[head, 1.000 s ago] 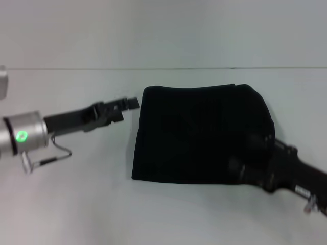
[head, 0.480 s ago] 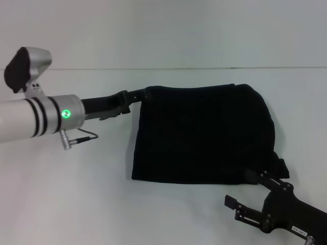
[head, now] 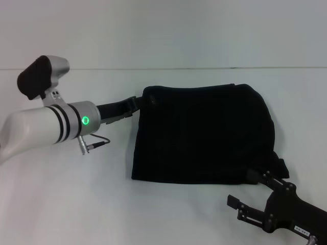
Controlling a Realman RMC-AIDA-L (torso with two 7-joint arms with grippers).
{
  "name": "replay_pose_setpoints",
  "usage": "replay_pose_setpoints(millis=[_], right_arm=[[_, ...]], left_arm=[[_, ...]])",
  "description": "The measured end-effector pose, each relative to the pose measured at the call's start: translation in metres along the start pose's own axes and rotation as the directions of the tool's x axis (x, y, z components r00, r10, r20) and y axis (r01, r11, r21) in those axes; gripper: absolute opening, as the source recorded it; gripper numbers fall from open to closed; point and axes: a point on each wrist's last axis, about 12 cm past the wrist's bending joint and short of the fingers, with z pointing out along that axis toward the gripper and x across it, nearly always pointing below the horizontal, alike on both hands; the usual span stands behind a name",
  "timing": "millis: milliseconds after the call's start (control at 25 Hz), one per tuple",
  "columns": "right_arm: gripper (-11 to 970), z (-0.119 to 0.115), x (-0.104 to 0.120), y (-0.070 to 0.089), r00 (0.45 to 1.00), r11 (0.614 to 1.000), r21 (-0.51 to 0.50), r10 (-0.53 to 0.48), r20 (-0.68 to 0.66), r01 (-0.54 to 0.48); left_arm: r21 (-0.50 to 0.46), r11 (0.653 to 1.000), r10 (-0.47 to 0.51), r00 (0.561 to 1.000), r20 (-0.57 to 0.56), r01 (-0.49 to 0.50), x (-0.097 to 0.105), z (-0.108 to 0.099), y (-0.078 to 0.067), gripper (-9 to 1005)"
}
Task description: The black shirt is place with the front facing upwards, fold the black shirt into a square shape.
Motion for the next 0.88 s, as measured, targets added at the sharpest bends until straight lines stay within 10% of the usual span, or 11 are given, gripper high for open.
replay_pose_setpoints(millis=[880], right_arm=[[901, 0.003, -0.002, 0.001, 1.000, 1.000, -0.023, -0.001, 0.006, 0.001]], left_arm=[[0.014, 1.000, 0.006, 1.000, -0.028, -0.006, 0.013, 0.009, -0.009, 910]])
